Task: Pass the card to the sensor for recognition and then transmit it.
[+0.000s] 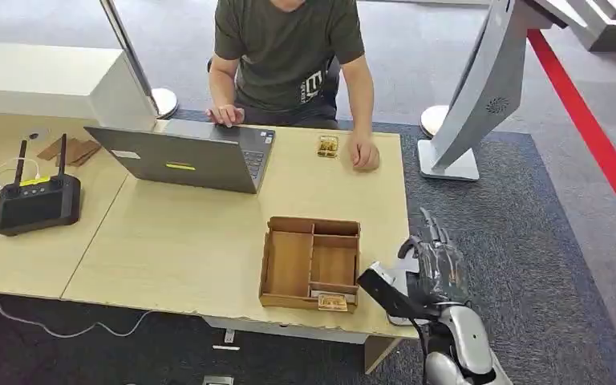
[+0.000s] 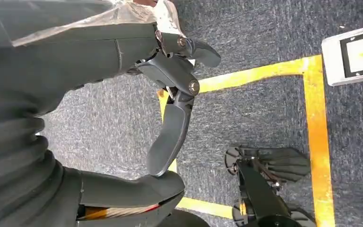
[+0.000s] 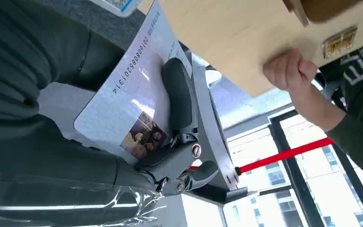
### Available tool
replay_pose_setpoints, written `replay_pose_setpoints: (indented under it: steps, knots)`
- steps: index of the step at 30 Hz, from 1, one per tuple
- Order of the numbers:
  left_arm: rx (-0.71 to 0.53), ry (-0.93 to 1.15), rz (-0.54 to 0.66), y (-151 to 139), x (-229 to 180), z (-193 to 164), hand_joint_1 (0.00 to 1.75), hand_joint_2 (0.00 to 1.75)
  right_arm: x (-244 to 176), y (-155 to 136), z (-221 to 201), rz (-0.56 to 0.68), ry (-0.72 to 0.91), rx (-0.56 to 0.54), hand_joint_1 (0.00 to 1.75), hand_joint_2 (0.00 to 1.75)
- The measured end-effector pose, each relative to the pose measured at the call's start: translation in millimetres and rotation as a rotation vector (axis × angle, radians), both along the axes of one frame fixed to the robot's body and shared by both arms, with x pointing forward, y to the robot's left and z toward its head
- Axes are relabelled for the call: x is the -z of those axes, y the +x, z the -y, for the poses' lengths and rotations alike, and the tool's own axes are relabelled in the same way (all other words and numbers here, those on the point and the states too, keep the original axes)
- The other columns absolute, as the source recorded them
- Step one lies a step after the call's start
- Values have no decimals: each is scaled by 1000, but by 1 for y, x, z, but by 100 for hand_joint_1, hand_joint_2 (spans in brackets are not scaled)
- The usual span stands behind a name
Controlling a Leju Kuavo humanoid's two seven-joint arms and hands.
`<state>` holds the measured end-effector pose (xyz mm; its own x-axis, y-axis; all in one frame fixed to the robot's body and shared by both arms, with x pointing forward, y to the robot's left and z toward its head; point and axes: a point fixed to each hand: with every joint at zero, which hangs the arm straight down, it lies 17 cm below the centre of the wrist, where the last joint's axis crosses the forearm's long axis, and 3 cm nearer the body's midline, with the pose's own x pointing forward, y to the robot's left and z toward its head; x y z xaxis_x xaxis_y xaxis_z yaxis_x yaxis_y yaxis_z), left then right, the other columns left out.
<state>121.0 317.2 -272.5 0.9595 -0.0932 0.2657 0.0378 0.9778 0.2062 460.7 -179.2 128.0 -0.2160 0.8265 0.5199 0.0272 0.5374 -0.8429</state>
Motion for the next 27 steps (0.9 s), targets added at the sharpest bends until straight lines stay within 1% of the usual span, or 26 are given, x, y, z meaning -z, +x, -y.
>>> replay_pose_setpoints:
  steps: [6,10,14,17,21,27]
  knots:
    - [17,-1,-6,1,0,1,0,175,-22,12,-1,24,5,-2,175,175]
    - [42,-6,-16,8,-1,4,0,175,-59,39,-5,53,-21,-2,175,175]
    - [70,-4,-30,15,-2,5,0,175,-89,65,-14,23,19,-12,175,175]
    - [95,1,-39,19,-3,7,0,175,-105,82,-14,7,23,6,175,175]
    - [116,6,-40,23,-4,8,0,175,-108,96,-10,-15,18,36,175,175]
    - [129,13,-44,23,-4,8,0,175,-101,102,-12,-38,9,45,175,175]
